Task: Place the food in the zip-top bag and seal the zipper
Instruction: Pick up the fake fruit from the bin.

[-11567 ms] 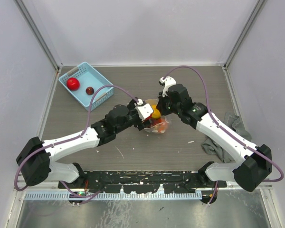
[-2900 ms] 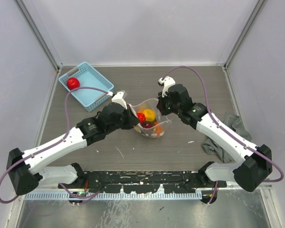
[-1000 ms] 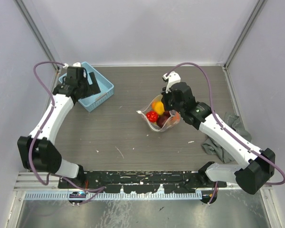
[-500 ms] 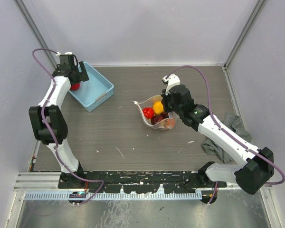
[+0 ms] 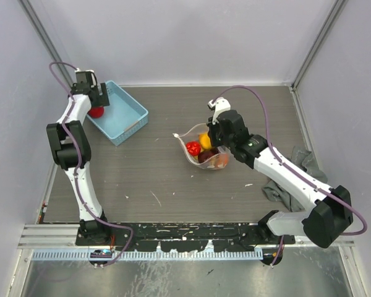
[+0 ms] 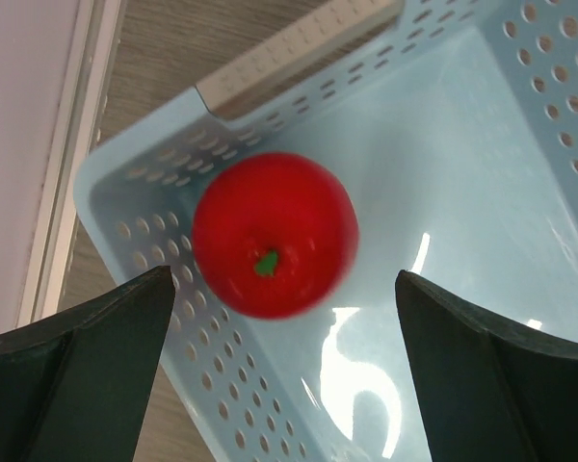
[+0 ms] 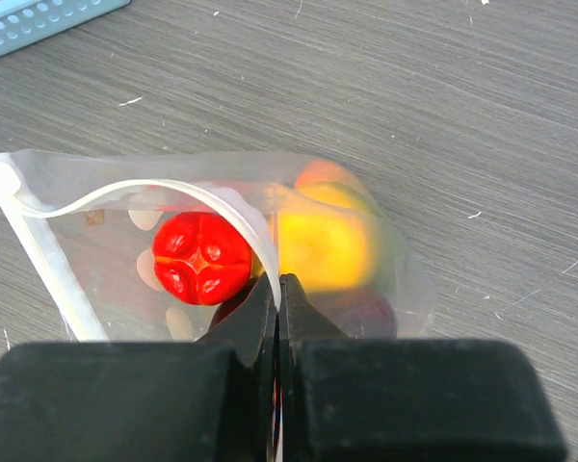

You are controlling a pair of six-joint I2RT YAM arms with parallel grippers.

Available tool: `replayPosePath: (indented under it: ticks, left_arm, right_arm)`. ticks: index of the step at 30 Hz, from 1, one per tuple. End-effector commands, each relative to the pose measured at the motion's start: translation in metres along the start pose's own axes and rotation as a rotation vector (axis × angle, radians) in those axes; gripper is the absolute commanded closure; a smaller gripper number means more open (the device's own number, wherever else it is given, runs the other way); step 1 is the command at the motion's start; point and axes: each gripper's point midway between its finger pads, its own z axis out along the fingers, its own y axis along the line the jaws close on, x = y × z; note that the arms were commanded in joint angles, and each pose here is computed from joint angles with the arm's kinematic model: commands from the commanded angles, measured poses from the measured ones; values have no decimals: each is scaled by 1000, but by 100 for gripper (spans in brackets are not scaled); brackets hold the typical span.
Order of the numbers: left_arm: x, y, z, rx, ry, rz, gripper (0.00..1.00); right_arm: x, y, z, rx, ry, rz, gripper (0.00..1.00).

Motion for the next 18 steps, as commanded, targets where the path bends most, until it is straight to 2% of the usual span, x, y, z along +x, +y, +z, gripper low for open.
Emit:
replayPosePath:
  ticks: [1, 10, 13, 18]
  left_arm:
    - [-35, 6, 14, 26, -100, 24, 2]
    - [-16, -6, 45, 75, -54, 45, 1]
    - [-13, -9, 49, 90, -48, 48, 6]
    - [-13, -13, 43, 119, -41, 47, 22]
  right_arm:
    - [-23, 5, 0, -17, -57, 12, 100]
    - [-19, 7, 7, -17, -31, 6, 100]
    - [-18, 6, 8, -14, -22, 4, 100]
    - [-19, 6, 6, -13, -23, 7, 100]
